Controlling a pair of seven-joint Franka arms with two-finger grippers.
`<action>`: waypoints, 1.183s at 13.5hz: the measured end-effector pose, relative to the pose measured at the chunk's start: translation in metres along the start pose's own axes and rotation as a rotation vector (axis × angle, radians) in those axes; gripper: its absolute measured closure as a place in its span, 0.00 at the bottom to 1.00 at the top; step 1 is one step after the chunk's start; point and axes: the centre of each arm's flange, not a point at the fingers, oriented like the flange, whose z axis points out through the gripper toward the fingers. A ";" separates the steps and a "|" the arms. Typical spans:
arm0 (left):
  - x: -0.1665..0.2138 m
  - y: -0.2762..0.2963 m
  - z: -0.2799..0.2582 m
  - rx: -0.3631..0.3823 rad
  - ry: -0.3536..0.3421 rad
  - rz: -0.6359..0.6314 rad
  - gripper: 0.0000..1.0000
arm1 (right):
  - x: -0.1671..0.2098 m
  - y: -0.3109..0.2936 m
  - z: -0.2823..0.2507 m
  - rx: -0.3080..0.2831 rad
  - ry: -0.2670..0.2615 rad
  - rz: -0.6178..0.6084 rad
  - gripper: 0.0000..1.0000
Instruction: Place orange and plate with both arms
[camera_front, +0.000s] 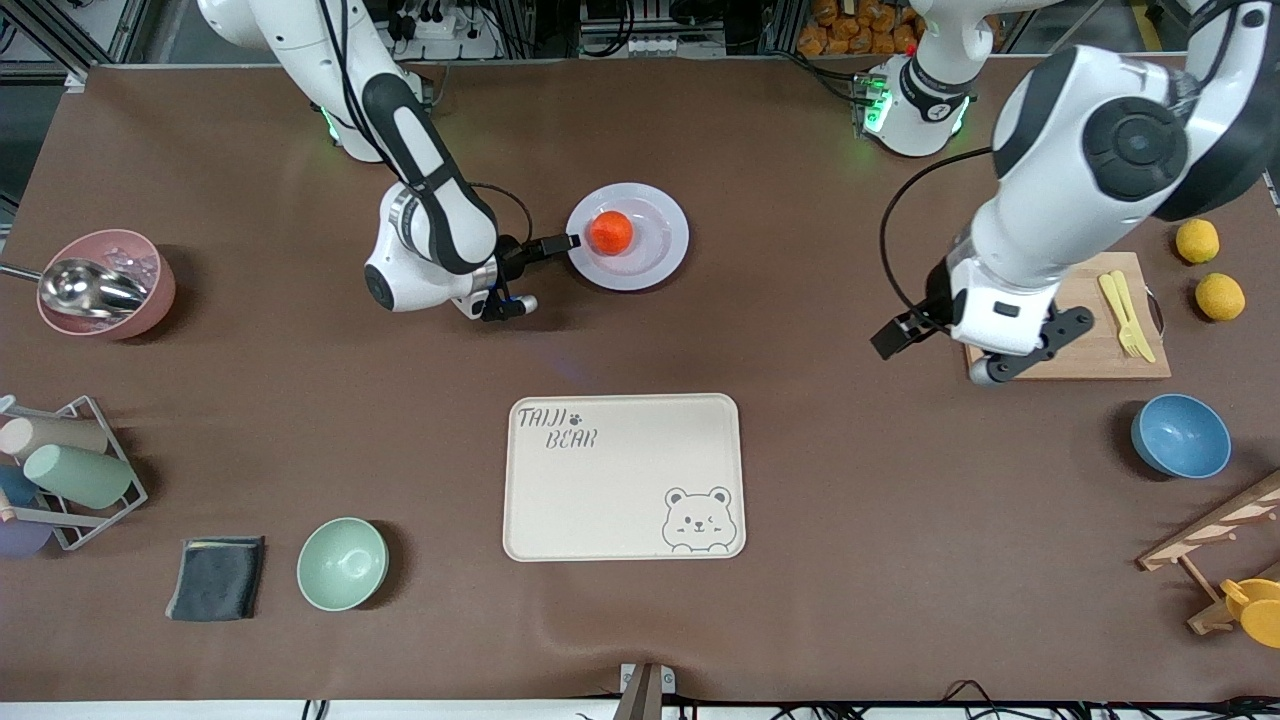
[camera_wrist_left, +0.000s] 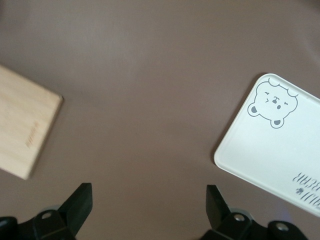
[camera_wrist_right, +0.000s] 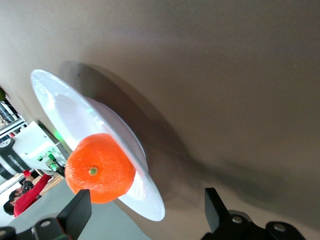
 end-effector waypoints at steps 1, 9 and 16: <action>0.008 -0.008 -0.008 0.015 0.020 0.067 0.00 | 0.000 0.001 0.001 0.006 0.002 0.008 0.00; 0.021 -0.027 -0.049 0.107 0.124 0.242 0.00 | -0.010 0.001 0.047 0.078 -0.001 0.039 0.00; 0.044 -0.081 -0.074 0.084 0.106 0.371 0.00 | -0.010 0.003 0.047 0.101 0.006 0.051 0.00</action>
